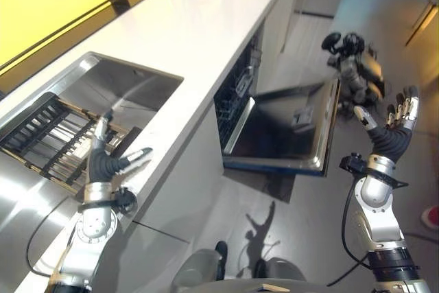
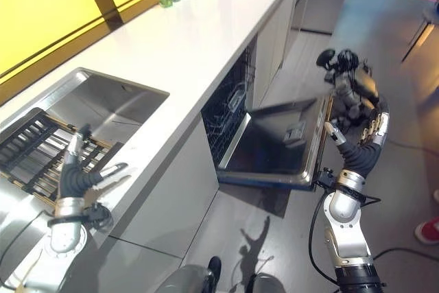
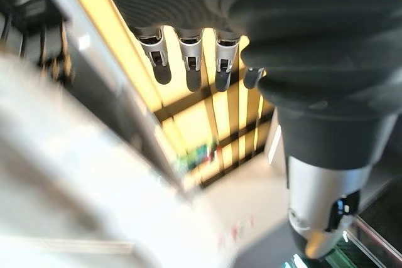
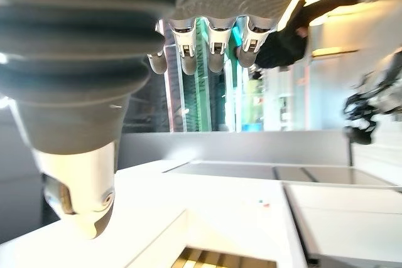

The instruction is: Pick up plates and place into dishwasher.

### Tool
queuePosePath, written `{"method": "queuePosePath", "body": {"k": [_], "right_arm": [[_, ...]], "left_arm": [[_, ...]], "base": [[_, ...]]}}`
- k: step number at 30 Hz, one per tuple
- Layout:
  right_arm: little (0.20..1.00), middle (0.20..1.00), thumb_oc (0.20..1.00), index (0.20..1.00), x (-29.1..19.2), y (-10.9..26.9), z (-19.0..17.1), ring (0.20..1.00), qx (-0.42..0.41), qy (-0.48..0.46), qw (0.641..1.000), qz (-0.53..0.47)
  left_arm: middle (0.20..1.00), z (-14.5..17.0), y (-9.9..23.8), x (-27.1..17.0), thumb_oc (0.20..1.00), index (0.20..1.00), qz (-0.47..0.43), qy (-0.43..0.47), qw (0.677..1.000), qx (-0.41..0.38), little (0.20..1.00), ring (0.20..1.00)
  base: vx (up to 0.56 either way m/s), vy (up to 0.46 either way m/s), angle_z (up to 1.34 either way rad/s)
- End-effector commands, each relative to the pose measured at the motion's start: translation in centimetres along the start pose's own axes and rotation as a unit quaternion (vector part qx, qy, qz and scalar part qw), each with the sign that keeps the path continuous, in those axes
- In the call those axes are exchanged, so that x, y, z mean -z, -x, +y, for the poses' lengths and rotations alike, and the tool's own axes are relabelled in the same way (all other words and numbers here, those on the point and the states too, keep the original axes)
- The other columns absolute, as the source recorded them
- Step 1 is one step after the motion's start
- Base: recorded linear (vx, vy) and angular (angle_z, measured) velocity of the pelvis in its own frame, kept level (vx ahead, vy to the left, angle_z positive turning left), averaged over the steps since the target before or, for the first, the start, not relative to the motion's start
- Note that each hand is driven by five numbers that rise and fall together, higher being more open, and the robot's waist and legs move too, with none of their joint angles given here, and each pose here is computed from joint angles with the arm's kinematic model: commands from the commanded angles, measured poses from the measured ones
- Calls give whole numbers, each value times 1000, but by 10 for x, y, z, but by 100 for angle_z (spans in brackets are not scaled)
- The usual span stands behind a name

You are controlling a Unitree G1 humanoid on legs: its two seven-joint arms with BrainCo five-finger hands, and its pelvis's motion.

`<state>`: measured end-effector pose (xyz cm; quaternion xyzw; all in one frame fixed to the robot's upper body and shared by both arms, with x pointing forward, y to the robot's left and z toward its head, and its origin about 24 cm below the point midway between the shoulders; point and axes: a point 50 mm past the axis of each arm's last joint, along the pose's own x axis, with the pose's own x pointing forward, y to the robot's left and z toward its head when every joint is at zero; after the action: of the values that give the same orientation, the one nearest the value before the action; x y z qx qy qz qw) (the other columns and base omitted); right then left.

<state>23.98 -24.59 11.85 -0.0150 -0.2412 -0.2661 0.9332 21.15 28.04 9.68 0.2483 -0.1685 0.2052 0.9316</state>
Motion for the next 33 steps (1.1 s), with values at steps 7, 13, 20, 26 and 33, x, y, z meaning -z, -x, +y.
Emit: {"method": "queuePosePath", "body": {"k": [7,13,20,26,33], "right_arm": [[1000,1000,1000,1000,-20,-13,8,1000,-17,-48,998,-29],[1000,1000,1000,1000,-16,-2,9,1000,-22,-68,997,-16],[1000,1000,1000,1000,-20,-9,15,1000,-20,-65,997,-31],[1000,1000,1000,1000,-22,-13,23,1000,-62,-74,995,-14],[1000,1000,1000,1000,-7,7,28,1000,-106,-66,992,28]], "left_arm": [[1000,24,-21,-10,1000,1000,-41,-33,998,-42,1000,1000],[1000,45,-26,-11,1000,1000,-47,-58,996,-53,1000,1000],[1000,47,-42,-18,1000,1000,-62,-49,995,-55,1000,1000],[1000,51,-30,-6,1000,1000,-25,-66,995,-74,1000,1000],[1000,47,-8,1,1000,1000,-1,-58,996,-64,1000,1000]], "base": [[50,-44,-7],[91,-27,1],[420,-406,2],[419,-442,30],[274,-262,2]]}}
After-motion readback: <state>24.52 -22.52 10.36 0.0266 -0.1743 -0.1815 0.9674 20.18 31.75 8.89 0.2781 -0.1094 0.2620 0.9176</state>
